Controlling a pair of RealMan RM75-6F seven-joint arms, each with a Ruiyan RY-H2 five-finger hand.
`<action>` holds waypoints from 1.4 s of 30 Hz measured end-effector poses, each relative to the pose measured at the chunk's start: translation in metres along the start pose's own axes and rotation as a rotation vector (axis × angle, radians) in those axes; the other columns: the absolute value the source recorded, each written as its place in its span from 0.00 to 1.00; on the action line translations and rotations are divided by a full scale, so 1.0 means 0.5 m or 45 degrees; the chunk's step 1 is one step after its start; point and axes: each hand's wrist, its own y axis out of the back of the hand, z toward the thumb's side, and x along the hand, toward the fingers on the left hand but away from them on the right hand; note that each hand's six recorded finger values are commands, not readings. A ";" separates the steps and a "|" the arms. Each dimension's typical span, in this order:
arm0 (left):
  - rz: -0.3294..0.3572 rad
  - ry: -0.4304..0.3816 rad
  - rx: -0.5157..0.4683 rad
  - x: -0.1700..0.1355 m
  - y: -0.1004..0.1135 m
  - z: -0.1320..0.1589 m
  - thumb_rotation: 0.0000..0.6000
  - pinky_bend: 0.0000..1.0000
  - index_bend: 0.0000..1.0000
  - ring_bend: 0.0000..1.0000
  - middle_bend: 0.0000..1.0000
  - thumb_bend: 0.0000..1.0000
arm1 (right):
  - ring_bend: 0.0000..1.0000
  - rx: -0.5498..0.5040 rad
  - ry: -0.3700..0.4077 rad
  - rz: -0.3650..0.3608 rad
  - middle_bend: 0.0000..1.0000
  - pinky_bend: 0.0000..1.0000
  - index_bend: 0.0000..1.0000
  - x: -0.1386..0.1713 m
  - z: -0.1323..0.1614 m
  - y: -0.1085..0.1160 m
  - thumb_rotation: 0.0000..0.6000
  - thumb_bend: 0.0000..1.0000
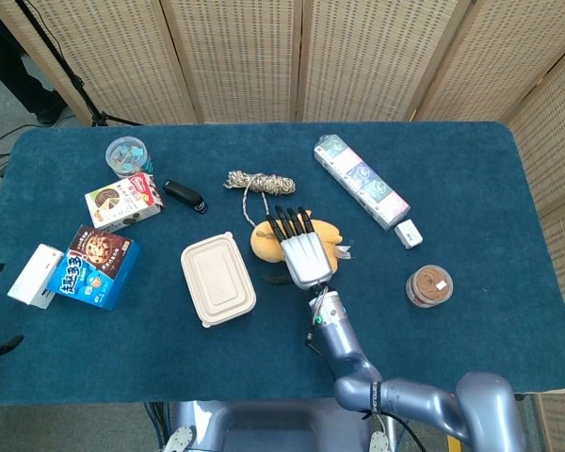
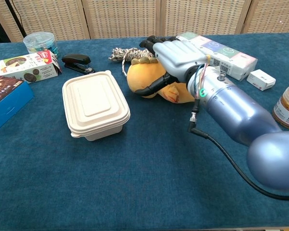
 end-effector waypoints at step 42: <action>-0.016 -0.012 0.018 0.001 -0.009 0.009 1.00 0.00 0.00 0.00 0.00 0.00 | 0.00 0.008 -0.140 0.001 0.00 0.00 0.00 0.054 -0.104 -0.022 0.63 0.00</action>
